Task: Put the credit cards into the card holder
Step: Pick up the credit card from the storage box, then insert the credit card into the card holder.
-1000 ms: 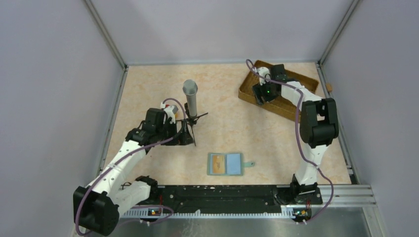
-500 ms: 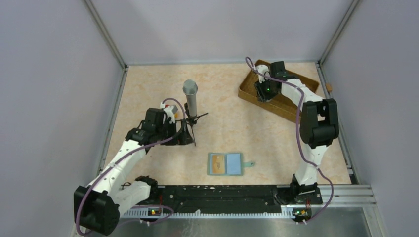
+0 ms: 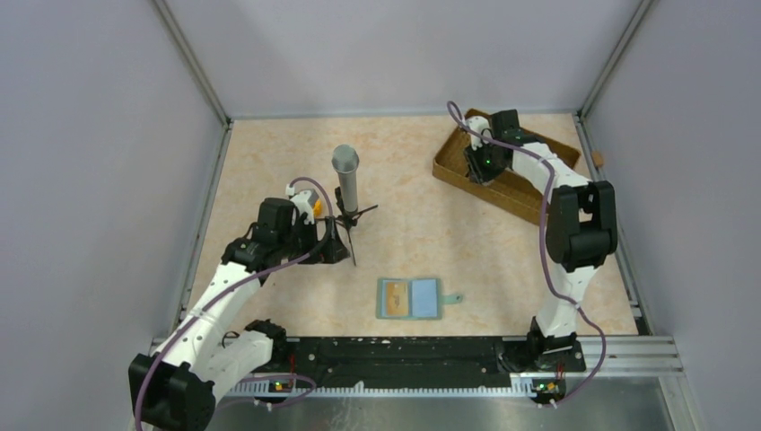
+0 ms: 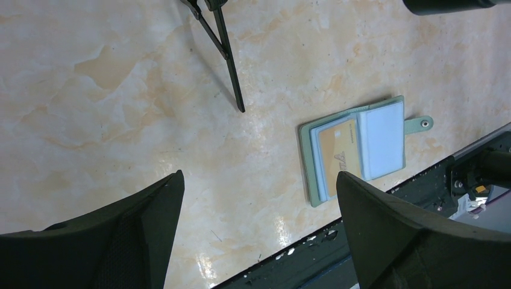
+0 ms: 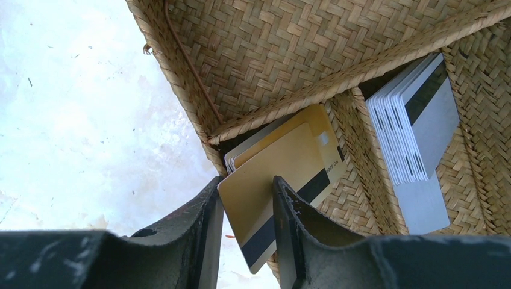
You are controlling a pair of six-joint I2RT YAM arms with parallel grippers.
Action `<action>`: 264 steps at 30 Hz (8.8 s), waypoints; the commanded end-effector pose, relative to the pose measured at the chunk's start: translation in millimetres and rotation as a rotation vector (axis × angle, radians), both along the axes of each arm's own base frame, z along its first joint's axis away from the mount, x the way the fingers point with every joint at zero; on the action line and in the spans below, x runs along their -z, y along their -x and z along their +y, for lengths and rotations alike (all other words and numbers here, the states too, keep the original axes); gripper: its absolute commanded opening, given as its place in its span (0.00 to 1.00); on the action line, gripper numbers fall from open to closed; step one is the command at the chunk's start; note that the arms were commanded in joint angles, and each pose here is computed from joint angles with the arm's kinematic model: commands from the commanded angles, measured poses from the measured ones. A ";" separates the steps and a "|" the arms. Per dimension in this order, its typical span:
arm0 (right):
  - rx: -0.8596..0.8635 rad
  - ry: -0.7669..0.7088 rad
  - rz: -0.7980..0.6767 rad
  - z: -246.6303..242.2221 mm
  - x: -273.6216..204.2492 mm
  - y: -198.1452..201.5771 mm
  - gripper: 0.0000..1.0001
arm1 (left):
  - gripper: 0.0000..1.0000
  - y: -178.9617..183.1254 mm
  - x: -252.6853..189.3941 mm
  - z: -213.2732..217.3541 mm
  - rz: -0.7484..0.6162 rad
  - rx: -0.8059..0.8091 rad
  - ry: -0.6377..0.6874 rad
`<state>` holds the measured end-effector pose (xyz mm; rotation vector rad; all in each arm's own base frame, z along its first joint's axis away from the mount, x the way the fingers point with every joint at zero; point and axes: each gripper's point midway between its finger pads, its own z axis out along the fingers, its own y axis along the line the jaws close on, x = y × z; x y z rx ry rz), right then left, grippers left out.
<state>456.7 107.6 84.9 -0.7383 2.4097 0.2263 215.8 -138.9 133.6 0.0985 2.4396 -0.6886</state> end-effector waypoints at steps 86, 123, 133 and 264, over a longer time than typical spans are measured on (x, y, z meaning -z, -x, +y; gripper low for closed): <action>-0.672 -0.744 0.607 206.6 -107.5 396.2 0.00 | 0.11 180.7 -52.8 -160.6 -0.019 0.856 0.618; 0.413 -0.540 0.480 120.4 47.8 334.0 0.54 | 0.00 96.5 40.6 -156.5 0.117 0.072 0.526; 0.428 -0.495 0.488 123.8 60.5 335.1 0.44 | 0.00 96.0 47.3 -159.9 0.141 0.090 0.502; 0.522 -0.300 0.378 85.3 83.4 335.9 0.00 | 0.49 78.3 93.1 -179.2 0.195 0.038 0.142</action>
